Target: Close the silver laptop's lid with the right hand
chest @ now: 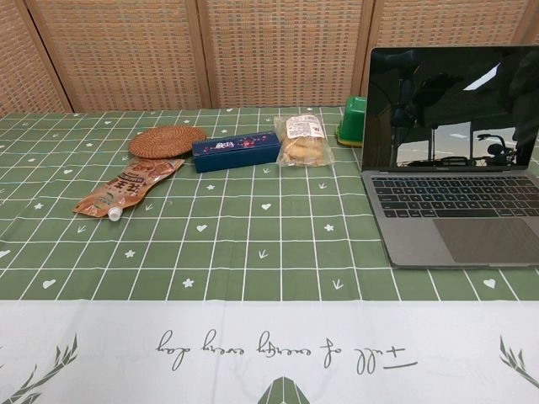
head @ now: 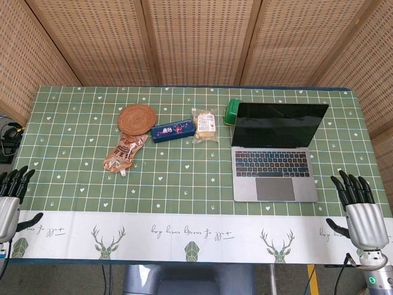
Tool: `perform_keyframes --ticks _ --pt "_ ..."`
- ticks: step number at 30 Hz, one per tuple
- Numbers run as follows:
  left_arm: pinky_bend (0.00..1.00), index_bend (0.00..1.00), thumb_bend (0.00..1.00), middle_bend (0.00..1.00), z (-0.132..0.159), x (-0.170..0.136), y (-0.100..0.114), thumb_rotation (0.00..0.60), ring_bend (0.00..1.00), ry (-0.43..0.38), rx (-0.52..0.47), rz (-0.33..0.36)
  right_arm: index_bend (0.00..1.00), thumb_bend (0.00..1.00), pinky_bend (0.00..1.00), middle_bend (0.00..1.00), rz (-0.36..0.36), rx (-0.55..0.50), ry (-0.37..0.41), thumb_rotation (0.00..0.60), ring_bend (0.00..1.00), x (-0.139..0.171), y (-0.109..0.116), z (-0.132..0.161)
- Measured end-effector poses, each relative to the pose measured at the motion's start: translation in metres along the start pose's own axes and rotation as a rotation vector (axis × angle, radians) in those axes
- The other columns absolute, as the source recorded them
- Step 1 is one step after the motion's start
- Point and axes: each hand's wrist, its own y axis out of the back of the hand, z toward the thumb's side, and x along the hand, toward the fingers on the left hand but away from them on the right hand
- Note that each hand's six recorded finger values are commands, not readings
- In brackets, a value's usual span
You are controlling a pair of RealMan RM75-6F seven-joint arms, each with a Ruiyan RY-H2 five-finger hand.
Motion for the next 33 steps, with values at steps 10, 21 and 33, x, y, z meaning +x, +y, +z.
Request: perform_keyframes --ticks 10,21,33 --pt "0.0 0.0 0.15 0.0 0.0 0.0 0.0 0.6 0.0 -0.003 0.004 -0.002 0.08 0.1 0.0 0.0 -0.002 0.0 -0.009 0.6 0.0 -0.001 -0.001 -0.002" --pt "0.0 0.0 0.15 0.0 0.0 0.002 -0.001 0.6 0.0 -0.002 0.014 -0.005 0.09 0.11 0.0 0.0 -0.004 0.002 -0.012 0.6 0.0 -0.004 -0.003 -0.003" --pt "0.0 0.0 0.15 0.0 -0.001 0.004 -0.003 0.6 0.0 0.004 0.021 -0.01 0.09 0.11 0.0 0.0 0.017 -0.012 -0.008 0.6 0.0 -0.014 -0.007 -0.002"
